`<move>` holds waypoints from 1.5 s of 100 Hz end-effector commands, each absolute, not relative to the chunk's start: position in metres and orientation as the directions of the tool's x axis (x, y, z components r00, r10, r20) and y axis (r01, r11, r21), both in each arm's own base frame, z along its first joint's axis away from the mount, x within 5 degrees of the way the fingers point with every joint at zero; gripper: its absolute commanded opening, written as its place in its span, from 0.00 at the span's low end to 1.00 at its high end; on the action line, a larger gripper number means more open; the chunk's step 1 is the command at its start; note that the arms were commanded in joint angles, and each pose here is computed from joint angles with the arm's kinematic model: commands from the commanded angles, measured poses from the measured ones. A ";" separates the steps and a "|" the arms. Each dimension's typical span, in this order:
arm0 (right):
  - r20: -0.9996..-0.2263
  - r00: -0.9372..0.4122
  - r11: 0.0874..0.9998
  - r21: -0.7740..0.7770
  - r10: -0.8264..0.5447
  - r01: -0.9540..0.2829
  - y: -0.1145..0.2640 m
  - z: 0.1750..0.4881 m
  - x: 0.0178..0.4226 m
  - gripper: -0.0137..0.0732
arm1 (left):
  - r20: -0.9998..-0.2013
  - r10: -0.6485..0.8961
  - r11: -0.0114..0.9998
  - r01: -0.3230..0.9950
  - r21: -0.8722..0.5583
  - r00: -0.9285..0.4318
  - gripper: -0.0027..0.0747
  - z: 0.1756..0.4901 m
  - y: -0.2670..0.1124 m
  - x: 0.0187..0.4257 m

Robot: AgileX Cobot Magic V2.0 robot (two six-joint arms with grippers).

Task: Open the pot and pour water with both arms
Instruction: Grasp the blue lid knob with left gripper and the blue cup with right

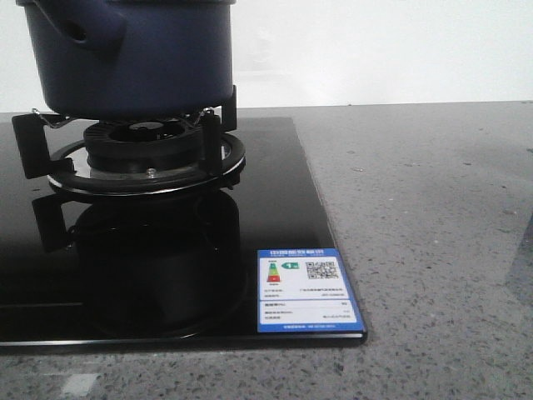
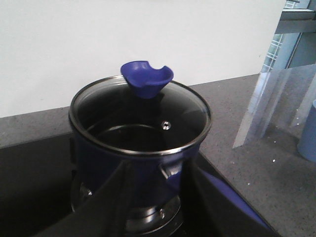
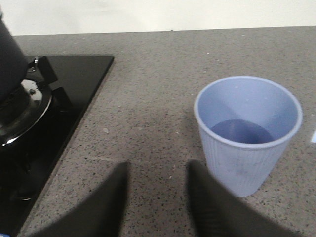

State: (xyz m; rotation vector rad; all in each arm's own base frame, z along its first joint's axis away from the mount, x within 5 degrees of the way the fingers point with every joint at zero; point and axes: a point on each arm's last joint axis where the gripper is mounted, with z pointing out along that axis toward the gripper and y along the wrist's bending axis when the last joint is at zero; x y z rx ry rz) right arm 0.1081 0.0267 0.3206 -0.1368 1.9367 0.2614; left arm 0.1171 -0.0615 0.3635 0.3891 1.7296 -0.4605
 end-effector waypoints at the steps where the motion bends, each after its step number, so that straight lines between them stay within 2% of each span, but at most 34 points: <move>1: -0.962 -0.273 0.970 0.094 0.031 -0.222 0.026 0.338 0.112 0.75 | -0.992 -0.064 0.866 0.489 -0.108 -0.107 0.57 0.386 -0.068 0.131; 6: -0.962 -0.273 0.970 0.094 0.031 -0.222 0.026 0.338 0.112 0.83 | -0.993 -0.051 0.863 0.497 -0.096 -0.104 0.67 0.386 -0.075 0.140; 11: -0.961 -0.275 0.970 0.095 0.031 -0.222 0.026 0.337 0.112 0.84 | -0.993 -0.046 0.860 0.501 -0.093 -0.106 0.70 0.386 -0.081 0.149; 57: -0.935 -0.355 0.968 0.098 0.009 -0.232 0.027 0.330 0.109 0.84 | -0.992 0.020 0.893 0.449 -0.037 -0.122 0.70 0.371 -0.128 0.244; 79: -0.932 -0.363 0.968 0.098 0.007 -0.233 0.028 0.329 0.109 0.84 | -0.992 0.022 0.896 0.442 -0.036 -0.125 0.70 0.371 -0.142 0.270; 100: -0.931 -0.365 0.967 0.098 0.006 -0.233 0.028 0.329 0.109 0.84 | -0.992 0.023 0.899 0.437 -0.035 -0.126 0.70 0.369 -0.145 0.277; 117: -0.931 -0.365 0.967 0.098 0.006 -0.233 0.028 0.329 0.109 0.84 | -0.992 0.022 0.899 0.436 -0.035 -0.124 0.68 0.369 -0.145 0.277; 139: -0.931 -0.365 0.967 0.098 0.006 -0.233 0.028 0.329 0.109 0.84 | -0.992 0.022 0.899 0.436 -0.035 -0.125 0.54 0.369 -0.145 0.277; 150: -0.931 -0.365 0.967 0.098 0.006 -0.233 0.028 0.329 0.109 0.84 | -0.992 0.022 0.899 0.436 -0.035 -0.125 0.50 0.369 -0.145 0.277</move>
